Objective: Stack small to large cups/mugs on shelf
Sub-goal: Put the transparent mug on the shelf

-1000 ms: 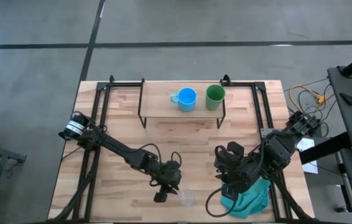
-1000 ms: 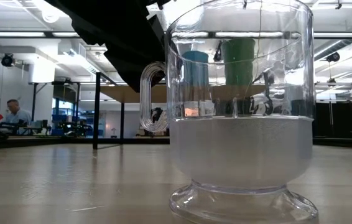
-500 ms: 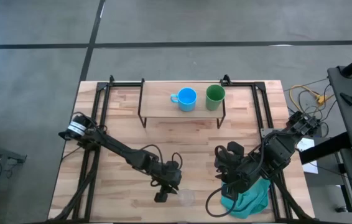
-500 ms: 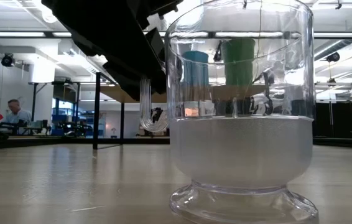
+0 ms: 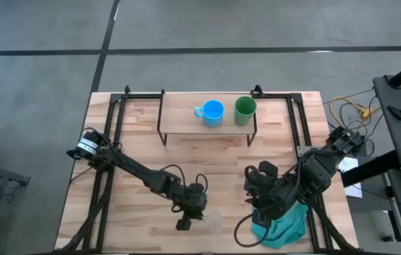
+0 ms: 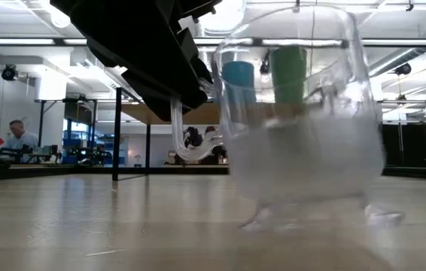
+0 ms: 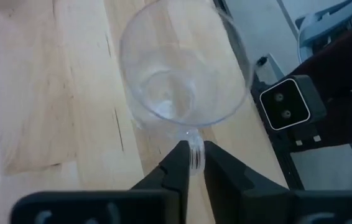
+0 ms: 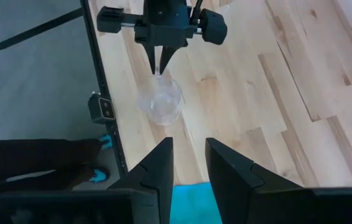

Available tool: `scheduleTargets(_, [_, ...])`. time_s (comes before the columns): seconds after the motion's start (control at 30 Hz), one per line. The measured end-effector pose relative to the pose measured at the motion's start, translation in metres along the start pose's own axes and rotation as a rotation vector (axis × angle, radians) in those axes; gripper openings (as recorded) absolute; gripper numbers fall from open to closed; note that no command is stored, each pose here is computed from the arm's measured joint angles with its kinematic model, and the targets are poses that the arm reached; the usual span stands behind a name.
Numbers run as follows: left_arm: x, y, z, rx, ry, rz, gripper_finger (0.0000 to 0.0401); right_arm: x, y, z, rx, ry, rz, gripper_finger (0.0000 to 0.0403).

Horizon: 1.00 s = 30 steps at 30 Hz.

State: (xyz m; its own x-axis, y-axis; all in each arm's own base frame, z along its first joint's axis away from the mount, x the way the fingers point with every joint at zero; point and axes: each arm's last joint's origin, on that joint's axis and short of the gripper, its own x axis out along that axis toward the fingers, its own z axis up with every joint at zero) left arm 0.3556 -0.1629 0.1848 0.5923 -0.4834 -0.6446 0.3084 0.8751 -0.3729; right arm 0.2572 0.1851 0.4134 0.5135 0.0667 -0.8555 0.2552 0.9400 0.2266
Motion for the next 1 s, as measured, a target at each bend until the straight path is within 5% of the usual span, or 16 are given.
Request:
scheduleTargets(0.53, [-0.017, -0.007, 0.020, -0.026, -0.040, 0.033, 0.0003, 0.000, -0.001, 0.000, -0.004, -0.014, -0.015, 0.0089])
scheduleTargets(0.8, [-0.068, -0.018, 0.037, -0.052, 0.114, 0.247, 0.0002, 0.000, -0.002, 0.002, -0.022, -0.086, -0.075, 0.0089])
scheduleTargets(1.0, [-0.134, -0.028, 0.061, -0.047, 0.058, 0.473, 0.0002, 0.000, -0.005, 0.006, -0.014, -0.151, -0.127, 0.0089])
